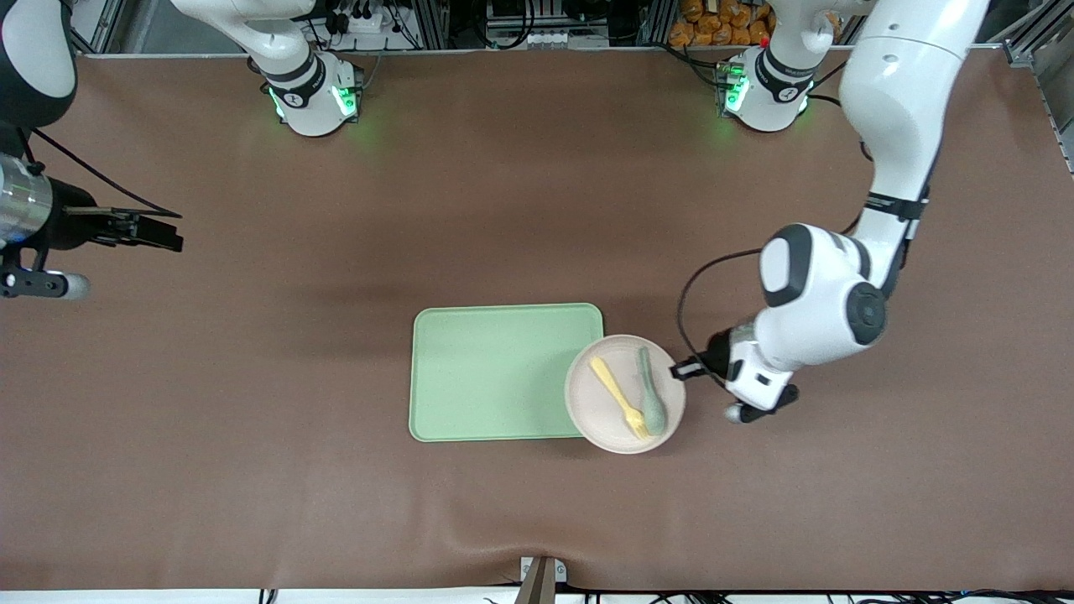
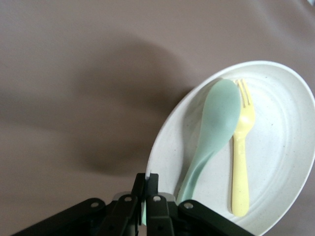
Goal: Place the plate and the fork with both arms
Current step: 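Carry the white plate with the left gripper onto the green tray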
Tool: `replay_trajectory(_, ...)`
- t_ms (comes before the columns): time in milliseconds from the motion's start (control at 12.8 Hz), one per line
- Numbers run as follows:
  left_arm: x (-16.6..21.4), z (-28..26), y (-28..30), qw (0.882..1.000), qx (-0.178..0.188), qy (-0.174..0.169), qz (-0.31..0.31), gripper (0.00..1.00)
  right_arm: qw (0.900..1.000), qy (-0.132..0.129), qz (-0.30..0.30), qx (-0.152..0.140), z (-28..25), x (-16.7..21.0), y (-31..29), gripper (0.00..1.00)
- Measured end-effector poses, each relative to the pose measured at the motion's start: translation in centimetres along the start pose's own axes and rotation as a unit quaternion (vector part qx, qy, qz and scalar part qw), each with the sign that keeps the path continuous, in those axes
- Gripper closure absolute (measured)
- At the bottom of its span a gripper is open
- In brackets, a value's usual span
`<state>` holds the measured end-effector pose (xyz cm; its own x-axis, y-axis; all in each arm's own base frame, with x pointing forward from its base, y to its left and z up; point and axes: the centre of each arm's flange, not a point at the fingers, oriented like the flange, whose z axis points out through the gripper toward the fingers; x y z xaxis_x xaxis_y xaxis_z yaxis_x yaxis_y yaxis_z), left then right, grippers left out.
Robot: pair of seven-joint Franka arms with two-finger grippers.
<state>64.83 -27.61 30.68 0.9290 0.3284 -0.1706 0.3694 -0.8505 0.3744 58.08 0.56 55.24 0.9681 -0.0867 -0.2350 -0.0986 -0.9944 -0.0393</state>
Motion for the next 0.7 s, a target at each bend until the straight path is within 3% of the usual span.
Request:
replay_trajectory(312, -2.7, 5.0, 4.0, 1.0, 0.002, 0.001, 0.01, 0.96, 1.0, -0.008, -0.011, 0.004, 2.0, 1.5, -1.7, 0.0)
replay_trajectory(702, -5.2, 13.0, 5.3, 0.995, 0.051, 0.013, 0.086, 0.96, 1.0, -0.009, -0.016, 0.005, 2.6, 1.9, -2.3, 0.0)
